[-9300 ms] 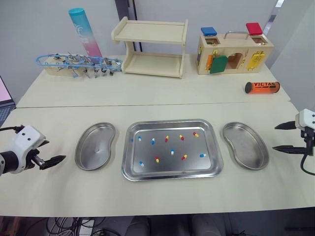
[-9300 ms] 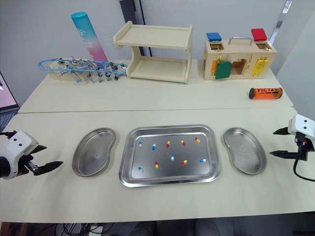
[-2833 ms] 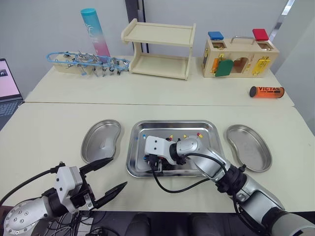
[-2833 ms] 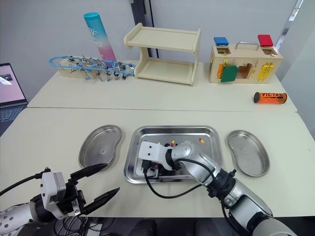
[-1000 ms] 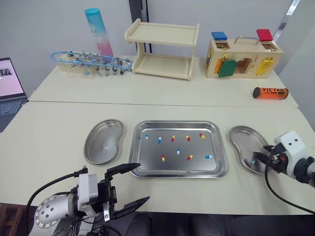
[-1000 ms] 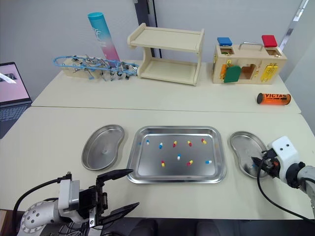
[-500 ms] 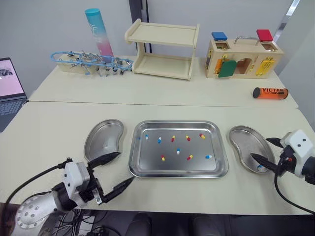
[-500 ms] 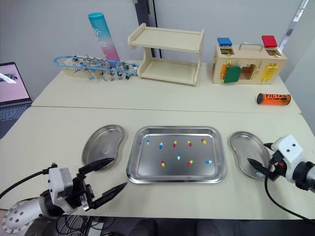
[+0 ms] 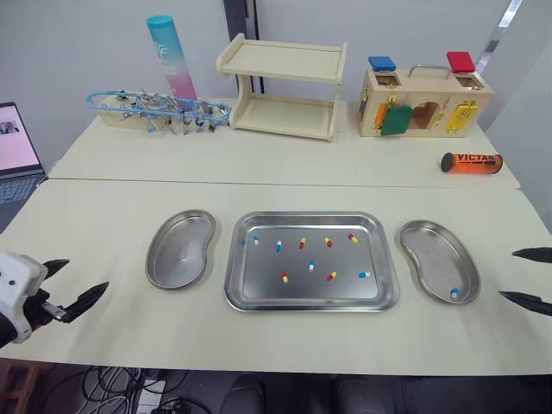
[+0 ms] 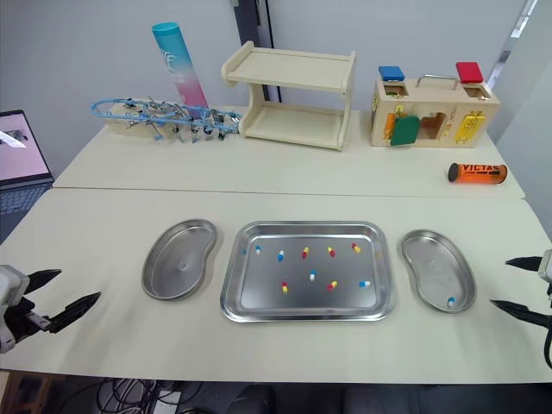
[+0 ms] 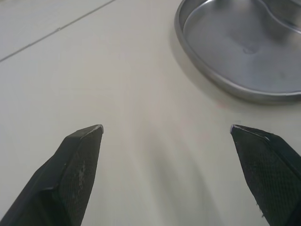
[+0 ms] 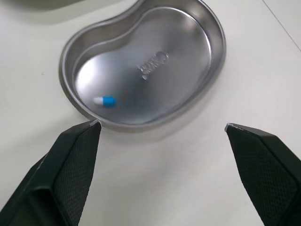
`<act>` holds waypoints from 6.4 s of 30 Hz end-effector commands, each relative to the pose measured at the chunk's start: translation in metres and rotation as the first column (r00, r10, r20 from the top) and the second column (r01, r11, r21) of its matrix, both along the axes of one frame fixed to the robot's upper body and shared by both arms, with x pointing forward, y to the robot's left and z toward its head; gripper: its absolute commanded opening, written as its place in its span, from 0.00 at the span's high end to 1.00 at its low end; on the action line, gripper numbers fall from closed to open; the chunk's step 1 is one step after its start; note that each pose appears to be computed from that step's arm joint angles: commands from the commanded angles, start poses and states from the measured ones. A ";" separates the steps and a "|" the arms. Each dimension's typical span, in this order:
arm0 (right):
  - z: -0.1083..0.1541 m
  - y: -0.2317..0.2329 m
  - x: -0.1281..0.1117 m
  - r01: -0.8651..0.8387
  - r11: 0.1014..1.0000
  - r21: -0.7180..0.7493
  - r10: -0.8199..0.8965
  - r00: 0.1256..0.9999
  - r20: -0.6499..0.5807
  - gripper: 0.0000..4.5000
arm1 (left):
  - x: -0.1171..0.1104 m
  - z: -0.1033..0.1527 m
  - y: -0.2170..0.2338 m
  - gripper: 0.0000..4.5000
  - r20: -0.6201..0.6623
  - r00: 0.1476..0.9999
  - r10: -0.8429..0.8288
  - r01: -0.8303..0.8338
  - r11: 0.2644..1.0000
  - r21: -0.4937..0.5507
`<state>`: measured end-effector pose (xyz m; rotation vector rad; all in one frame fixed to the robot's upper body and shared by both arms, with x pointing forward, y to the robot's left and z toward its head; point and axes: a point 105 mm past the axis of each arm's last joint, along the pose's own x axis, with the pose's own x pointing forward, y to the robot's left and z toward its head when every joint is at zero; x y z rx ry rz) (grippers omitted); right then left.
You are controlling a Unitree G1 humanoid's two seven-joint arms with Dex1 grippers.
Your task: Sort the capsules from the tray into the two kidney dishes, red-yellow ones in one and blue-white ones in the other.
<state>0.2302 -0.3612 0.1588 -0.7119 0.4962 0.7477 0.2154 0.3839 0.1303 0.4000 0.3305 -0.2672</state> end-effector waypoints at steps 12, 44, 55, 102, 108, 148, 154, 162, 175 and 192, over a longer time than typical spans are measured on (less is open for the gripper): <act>0.002 -0.020 0.017 -0.027 0.998 -0.054 0.026 0.999 -0.023 0.00 | -0.002 0.007 0.019 0.00 0.006 0.999 0.044 -0.044 0.999 0.022; 0.012 -0.016 0.024 0.009 0.999 -0.034 -0.007 0.999 0.051 0.00 | -0.027 0.005 -0.168 0.00 0.235 0.878 -0.416 0.473 0.829 -0.298; 0.039 0.046 0.033 -0.193 0.981 0.027 0.188 0.975 0.122 0.00 | -0.033 -0.010 -0.187 0.00 0.296 0.875 -0.382 0.467 0.825 -0.317; -0.044 0.428 0.104 -0.233 0.891 0.391 0.183 0.970 0.161 0.36 | -0.033 -0.014 -0.194 0.00 0.343 0.896 -0.281 0.394 0.859 -0.326; -0.052 0.430 0.114 -0.214 0.904 0.370 0.174 0.975 0.139 0.36 | -0.033 -0.014 -0.196 0.00 0.347 0.893 -0.286 0.399 0.861 -0.316; 0.028 0.280 0.057 -0.309 0.865 0.396 0.202 0.936 0.290 0.99 | -0.033 0.017 -0.243 0.00 0.358 0.641 -0.678 0.766 0.589 -0.256; 0.022 0.196 0.035 -0.142 0.932 0.333 0.076 0.976 0.204 0.99 | -0.027 0.026 -0.260 0.00 0.367 0.551 -0.750 0.834 0.480 -0.271; -0.005 0.092 0.022 0.233 0.953 0.193 -0.256 0.961 0.104 0.99 | -0.017 0.033 -0.275 0.00 0.381 0.476 -0.793 0.878 0.399 -0.266; -0.024 0.071 0.020 0.342 0.927 0.153 -0.354 0.933 0.063 0.80 | -0.018 0.035 -0.285 0.00 0.403 0.430 -0.808 0.901 0.355 -0.249; 0.005 0.079 0.027 0.077 0.983 0.167 -0.115 0.965 0.236 0.11 | 0.007 0.031 -0.222 0.00 0.267 0.705 -0.657 0.708 0.677 -0.202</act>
